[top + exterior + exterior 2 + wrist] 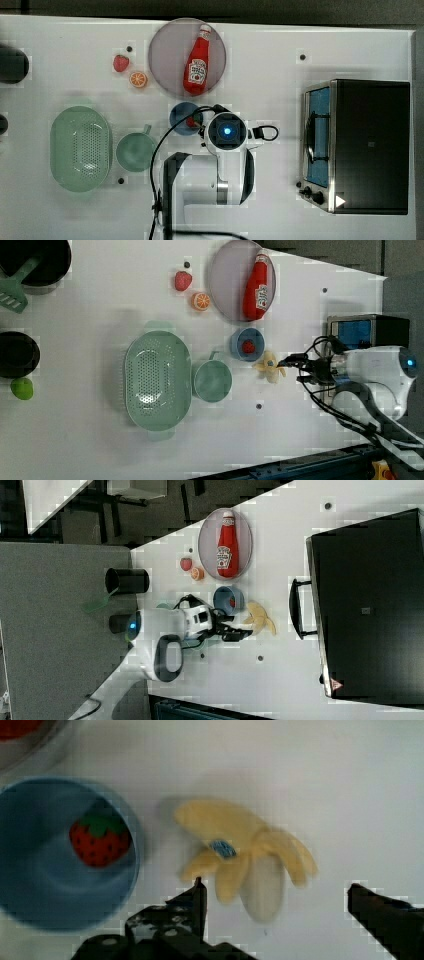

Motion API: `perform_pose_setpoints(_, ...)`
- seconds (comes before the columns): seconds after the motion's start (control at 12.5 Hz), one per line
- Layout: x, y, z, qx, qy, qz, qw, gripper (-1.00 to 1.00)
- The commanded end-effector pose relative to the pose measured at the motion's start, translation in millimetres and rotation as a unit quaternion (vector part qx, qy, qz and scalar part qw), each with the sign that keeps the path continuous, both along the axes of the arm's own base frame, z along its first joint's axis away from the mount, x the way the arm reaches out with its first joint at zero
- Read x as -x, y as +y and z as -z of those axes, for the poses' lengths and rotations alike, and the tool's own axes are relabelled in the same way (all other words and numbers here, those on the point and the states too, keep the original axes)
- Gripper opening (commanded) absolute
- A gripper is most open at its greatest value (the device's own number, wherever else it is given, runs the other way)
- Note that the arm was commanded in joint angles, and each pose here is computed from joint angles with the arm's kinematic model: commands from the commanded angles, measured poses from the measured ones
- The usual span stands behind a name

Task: Pick Banana and place it in mug.

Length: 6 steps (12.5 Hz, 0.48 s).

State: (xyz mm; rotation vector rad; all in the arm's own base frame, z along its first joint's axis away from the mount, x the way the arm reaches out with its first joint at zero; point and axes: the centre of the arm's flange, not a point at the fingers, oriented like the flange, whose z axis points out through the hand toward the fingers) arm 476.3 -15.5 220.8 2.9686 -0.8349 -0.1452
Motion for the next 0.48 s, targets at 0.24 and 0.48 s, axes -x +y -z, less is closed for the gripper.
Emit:
perform_pose_setpoints(0.24, 3, 5, 41, -0.004, -0.013, -0.045, 0.999, 1.00)
perform_pose_setpoints(0.48, 1, 7, 65, -0.003, -0.033, -0.048, 0.998, 1.00)
